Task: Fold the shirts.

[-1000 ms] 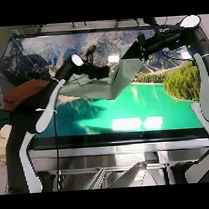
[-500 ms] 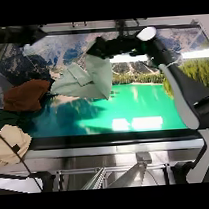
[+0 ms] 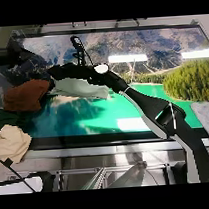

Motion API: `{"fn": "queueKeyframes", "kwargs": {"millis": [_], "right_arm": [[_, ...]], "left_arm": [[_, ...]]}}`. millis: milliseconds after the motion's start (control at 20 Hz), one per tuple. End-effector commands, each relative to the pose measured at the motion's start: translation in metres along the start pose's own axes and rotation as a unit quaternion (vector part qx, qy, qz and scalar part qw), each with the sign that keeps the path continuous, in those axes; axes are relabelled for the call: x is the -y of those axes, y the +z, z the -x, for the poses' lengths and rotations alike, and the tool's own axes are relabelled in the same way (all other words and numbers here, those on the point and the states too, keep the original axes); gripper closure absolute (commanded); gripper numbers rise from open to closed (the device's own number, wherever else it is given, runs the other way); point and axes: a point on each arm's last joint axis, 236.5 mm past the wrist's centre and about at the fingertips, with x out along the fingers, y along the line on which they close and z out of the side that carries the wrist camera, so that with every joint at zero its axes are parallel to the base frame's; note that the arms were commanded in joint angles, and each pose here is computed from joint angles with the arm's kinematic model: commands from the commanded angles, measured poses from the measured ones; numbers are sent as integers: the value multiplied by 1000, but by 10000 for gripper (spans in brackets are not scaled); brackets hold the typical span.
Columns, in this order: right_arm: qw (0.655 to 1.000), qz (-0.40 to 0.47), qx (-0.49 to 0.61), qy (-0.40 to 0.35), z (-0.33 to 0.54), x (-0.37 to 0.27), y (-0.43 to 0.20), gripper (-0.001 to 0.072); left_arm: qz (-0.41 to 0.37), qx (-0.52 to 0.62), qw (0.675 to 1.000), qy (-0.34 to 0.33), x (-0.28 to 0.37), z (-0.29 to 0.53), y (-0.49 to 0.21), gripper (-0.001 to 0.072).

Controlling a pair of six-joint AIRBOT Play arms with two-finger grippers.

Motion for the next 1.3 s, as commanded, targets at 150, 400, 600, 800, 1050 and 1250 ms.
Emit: {"fn": "queueKeyframes", "kwargs": {"millis": [150, 400, 600, 800, 1050, 1250], "right_arm": [[995, -32, -30, 88, 66, -11, 45, 264], [985, -115, -97, 84, 96, 13, 27, 336], [953, -208, -219, -18, 168, 85, -9, 365], [883, -284, -346, -137, 236, 132, -77, 332], [864, -299, -322, -244, 232, 175, -92, 154], [867, -316, -278, -266, 217, 185, -84, 129]], "left_arm": [[24, -24, 997, -71, 19, -4, -23, 689], [22, -27, 997, -73, 20, -4, -24, 689], [15, -46, 996, -78, 22, -3, -33, 689], [8, -50, 995, -82, 24, -3, -35, 690], [-12, -61, 994, -91, 37, -11, -42, 690], [-27, -73, 992, -101, 48, -17, -50, 690]]}}
